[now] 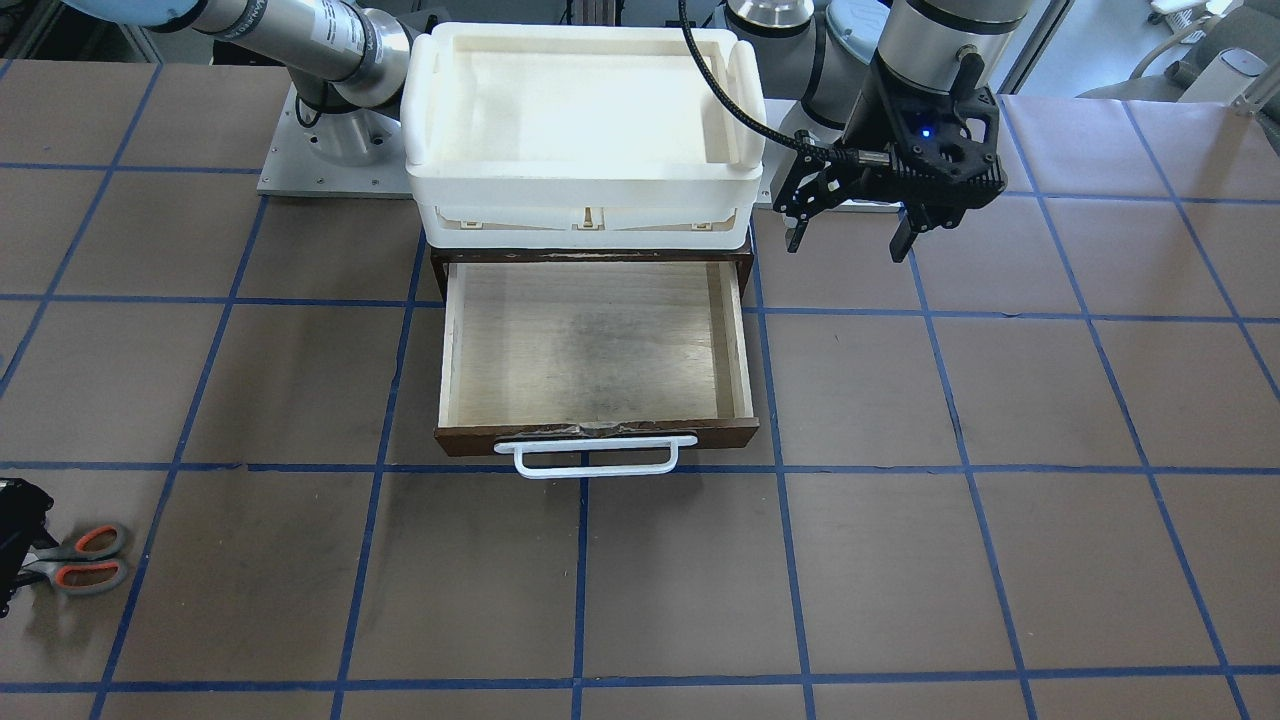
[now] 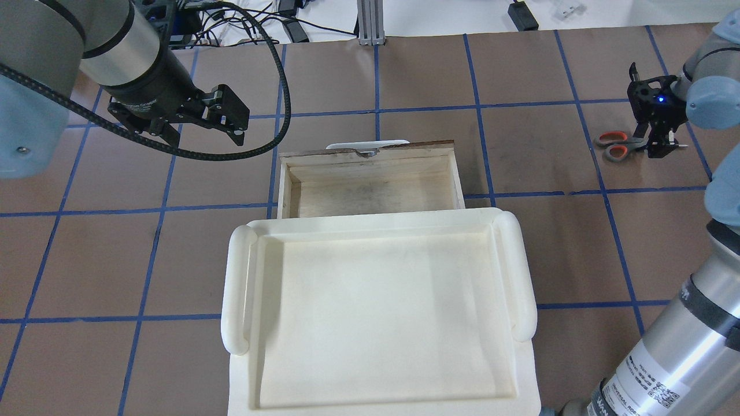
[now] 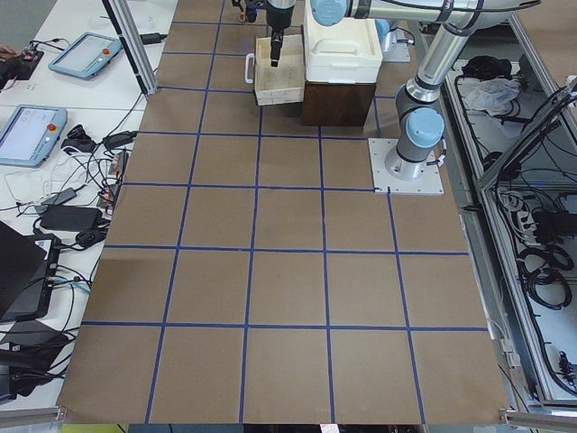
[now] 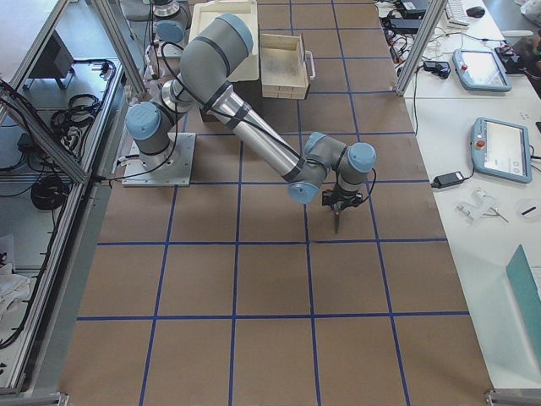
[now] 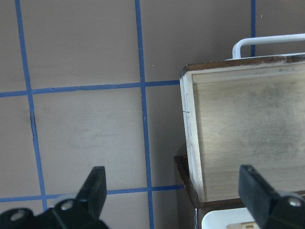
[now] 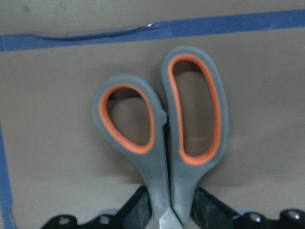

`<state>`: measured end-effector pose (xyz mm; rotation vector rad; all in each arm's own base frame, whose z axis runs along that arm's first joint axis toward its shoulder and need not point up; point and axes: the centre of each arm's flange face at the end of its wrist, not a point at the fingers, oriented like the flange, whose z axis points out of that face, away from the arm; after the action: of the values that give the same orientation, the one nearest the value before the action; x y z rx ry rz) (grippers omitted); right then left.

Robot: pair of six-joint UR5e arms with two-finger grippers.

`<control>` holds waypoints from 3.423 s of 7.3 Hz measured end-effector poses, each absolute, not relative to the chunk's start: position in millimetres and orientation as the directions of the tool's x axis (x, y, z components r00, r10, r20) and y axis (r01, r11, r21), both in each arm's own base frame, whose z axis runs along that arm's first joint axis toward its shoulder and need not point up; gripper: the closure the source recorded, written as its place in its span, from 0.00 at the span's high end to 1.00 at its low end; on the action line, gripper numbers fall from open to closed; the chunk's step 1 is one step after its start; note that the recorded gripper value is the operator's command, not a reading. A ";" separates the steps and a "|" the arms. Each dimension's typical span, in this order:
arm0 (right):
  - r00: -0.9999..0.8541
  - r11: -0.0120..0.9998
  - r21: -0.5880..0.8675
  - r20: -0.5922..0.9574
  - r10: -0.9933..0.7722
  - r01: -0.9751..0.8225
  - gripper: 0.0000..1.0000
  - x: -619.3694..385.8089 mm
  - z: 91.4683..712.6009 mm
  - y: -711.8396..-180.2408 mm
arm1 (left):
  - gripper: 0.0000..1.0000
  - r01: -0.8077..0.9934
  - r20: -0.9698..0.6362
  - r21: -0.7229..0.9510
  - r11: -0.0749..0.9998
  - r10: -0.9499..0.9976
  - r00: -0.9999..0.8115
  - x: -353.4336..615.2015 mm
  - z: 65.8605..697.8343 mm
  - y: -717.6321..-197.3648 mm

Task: Put scissors in drawer and close it
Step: 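Close the right gripper on the scissors' blades below the handles, then lift the scissors with the right gripper and carry them over the drawer, then lower the scissors into the drawer and open the right gripper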

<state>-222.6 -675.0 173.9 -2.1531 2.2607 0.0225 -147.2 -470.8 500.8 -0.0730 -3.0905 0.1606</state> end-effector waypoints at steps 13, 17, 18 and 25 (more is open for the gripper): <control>-0.076 0.077 -0.007 -0.028 -0.997 -0.997 0.00 168.6 389.4 -599.5 | 1.00 0.042 0.031 -0.114 0.993 0.045 -0.998 -144.4 505.6 -467.7; -0.329 0.329 -0.002 -0.030 -0.944 -0.944 0.00 291.0 391.7 -549.2 | 1.00 0.043 0.031 -0.111 0.993 0.046 -0.998 -145.0 503.7 -469.8; -0.371 0.371 -0.001 -0.035 -0.928 -0.929 0.00 312.2 389.1 -537.7 | 1.00 0.043 0.032 -0.110 0.993 0.047 -0.998 -145.4 503.3 -470.1; -0.261 0.263 -0.014 -0.081 -0.962 -0.965 0.00 367.9 338.5 -496.8 | 1.00 0.044 0.037 -0.115 0.992 0.049 -0.998 -145.9 504.9 -469.1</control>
<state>367.9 -496.8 338.5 -1.8628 2.4375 0.0586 -145.9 -469.1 504.9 -0.0726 -3.0956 0.1771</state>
